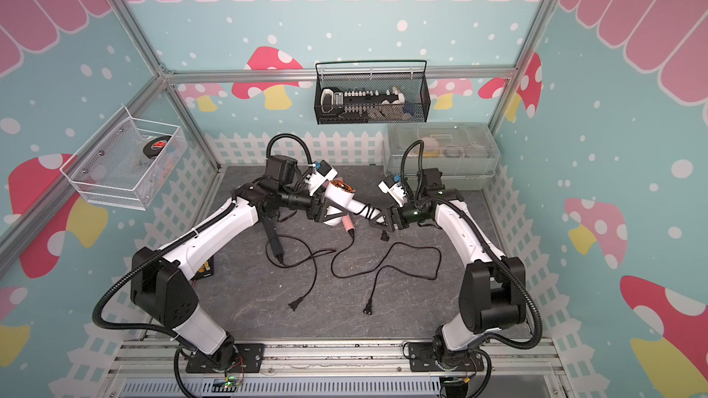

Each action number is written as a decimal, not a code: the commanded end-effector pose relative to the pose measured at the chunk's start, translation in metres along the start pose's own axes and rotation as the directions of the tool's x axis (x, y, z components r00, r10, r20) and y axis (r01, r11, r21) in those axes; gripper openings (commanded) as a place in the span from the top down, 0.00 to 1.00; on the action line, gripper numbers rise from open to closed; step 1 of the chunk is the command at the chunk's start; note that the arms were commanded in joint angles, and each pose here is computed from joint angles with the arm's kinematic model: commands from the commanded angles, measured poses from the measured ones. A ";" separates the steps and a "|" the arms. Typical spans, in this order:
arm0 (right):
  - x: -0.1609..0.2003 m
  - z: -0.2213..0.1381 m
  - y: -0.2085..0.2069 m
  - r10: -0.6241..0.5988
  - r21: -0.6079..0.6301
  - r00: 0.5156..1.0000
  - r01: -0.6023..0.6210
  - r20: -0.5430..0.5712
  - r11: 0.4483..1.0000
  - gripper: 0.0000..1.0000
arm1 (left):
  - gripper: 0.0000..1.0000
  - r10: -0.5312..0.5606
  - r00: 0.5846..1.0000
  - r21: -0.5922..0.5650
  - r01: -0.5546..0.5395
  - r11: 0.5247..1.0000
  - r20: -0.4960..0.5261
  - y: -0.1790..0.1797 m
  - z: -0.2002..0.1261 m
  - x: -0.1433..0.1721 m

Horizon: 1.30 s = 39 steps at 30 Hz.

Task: Wrap the cord around the hair dryer
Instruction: Place the hair dryer at the center of the board.

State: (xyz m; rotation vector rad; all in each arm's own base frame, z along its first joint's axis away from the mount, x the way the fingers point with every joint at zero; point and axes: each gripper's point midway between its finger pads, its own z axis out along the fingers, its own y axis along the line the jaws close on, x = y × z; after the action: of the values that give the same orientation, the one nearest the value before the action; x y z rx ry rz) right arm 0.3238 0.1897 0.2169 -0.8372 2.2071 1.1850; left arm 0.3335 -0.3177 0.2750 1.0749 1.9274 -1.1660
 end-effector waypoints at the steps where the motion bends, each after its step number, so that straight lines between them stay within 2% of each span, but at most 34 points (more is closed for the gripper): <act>1: -0.039 -0.001 0.044 -0.089 -0.209 0.989 0.112 0.118 0.971 0.37 | 1.00 0.039 0.997 0.165 -0.029 0.986 -0.061 -0.040 0.032 0.014; 3: -0.034 0.002 0.040 -0.095 -0.177 0.991 0.111 0.098 0.978 0.41 | 1.00 0.044 0.997 0.161 -0.034 0.986 -0.057 -0.038 0.033 0.010; 6: -0.023 0.006 0.029 -0.090 -0.118 0.995 0.094 0.043 0.989 0.54 | 1.00 0.044 0.997 0.144 -0.034 0.989 -0.064 -0.032 0.036 0.008; 9: -0.017 0.007 0.024 -0.088 -0.089 0.996 0.091 0.030 0.992 0.62 | 1.00 0.049 0.995 0.118 -0.039 0.992 -0.084 -0.025 0.039 0.007; 16: -0.006 0.010 0.018 -0.077 -0.056 0.997 0.078 0.033 0.995 0.95 | 1.00 0.060 0.996 0.049 -0.057 0.997 -0.070 -0.012 0.036 -0.011; 18: -0.006 0.011 0.022 -0.066 -0.082 0.996 0.071 0.063 0.994 1.00 | 1.00 0.065 0.996 0.032 -0.063 0.998 -0.062 -0.010 0.035 -0.017; 21: -0.003 0.014 0.013 -0.050 -0.043 0.996 0.053 0.072 0.998 1.00 | 1.00 0.078 0.996 0.047 -0.076 0.996 -0.047 -0.016 0.033 -0.024; 23: 0.002 0.014 0.004 -0.044 0.013 0.998 0.043 0.044 0.999 0.93 | 1.00 0.087 0.996 0.061 -0.085 0.995 -0.036 -0.021 0.029 -0.027; 24: 0.005 0.014 0.003 -0.043 0.025 0.999 0.042 0.032 0.999 0.86 | 1.00 0.089 0.995 0.059 -0.087 0.994 -0.035 -0.022 0.028 -0.026; 26: 0.008 0.009 -0.011 -0.037 0.127 0.999 0.036 0.003 0.991 0.46 | 1.00 0.092 0.995 0.038 -0.090 0.995 -0.045 -0.019 0.025 -0.021; 27: 0.010 0.005 -0.018 -0.032 0.189 0.999 0.033 -0.008 0.981 0.34 | 1.00 0.086 0.995 0.035 -0.084 0.996 -0.051 -0.018 0.023 -0.017; 29: 0.013 -0.003 -0.027 -0.028 0.271 0.999 0.032 -0.018 0.962 0.19 | 1.00 0.071 0.996 0.027 -0.069 0.997 -0.059 -0.015 0.019 -0.011; 32: 0.013 -0.015 -0.026 -0.029 0.325 0.999 0.037 -0.029 0.945 0.11 | 1.00 0.061 0.996 0.012 -0.061 0.998 -0.069 -0.013 0.014 -0.002; 39: 0.011 -0.030 -0.004 -0.034 0.301 0.999 0.044 -0.039 0.953 0.03 | 1.00 0.052 0.997 -0.025 -0.053 0.998 -0.051 -0.002 -0.003 -0.002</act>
State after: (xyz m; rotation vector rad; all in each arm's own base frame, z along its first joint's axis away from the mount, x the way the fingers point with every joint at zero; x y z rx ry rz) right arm 0.3188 0.1628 0.2071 -0.7687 2.3229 0.8075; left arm 0.3397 -0.3214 0.2418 1.0954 2.0812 -1.0918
